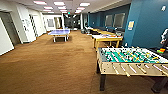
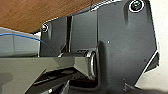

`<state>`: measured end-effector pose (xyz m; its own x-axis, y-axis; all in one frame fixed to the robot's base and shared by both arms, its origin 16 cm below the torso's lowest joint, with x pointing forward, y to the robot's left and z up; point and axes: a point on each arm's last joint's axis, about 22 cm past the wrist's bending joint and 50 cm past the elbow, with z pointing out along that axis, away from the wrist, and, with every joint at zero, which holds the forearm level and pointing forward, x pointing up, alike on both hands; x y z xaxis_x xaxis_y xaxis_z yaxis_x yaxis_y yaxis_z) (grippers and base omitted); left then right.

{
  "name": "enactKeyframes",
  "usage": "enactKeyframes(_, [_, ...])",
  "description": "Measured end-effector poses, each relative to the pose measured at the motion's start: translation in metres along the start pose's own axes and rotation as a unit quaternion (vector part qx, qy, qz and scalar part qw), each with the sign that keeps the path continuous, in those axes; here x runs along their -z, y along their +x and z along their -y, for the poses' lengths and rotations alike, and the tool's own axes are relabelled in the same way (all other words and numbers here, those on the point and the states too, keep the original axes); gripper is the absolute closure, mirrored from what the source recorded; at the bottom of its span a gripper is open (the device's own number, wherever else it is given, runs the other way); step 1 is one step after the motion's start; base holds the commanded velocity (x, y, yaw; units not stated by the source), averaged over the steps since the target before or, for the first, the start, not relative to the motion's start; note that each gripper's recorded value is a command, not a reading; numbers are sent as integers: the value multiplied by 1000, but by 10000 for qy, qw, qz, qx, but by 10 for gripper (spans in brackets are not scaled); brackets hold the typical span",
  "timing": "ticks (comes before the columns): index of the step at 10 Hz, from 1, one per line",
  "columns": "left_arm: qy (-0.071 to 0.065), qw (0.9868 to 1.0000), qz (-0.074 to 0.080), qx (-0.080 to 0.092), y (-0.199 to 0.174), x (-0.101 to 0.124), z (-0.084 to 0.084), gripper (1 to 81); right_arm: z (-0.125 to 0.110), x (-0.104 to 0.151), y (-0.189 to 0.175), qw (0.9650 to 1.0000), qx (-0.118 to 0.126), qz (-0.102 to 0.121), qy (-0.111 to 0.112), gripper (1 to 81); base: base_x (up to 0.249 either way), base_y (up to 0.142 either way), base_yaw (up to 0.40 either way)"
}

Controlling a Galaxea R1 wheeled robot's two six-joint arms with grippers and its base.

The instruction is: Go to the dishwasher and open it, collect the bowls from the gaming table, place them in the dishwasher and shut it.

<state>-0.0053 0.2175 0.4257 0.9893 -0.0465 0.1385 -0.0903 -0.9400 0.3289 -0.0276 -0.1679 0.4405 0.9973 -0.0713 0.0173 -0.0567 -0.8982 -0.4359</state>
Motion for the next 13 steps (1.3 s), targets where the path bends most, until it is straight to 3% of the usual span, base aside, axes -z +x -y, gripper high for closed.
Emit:
enactKeyframes(4, [0,10000,-7,-3,0,0,0,10,0,0,-7,10000,-14,32,-2,10,46,0,0])
enactKeyframes(6, [6,10000,82,16,-13,2,0,10,0,0,-21,9999,-32,117,-2,10,121,0,0])
enactKeyframes(8, [0,10000,-87,-21,8,-1,0,10,0,0,-2,10000,14,-33,-2,10,133,0,0])
enactKeyframes(10, [3,10000,-6,-3,-2,0,0,10,0,0,-10,10000,15,36,-4,10,133,0,0])
enactKeyframes(13, [30,10000,-19,-9,2,1,4,10,4,-2,-8,10000,23,37,27,10,134,0,0])
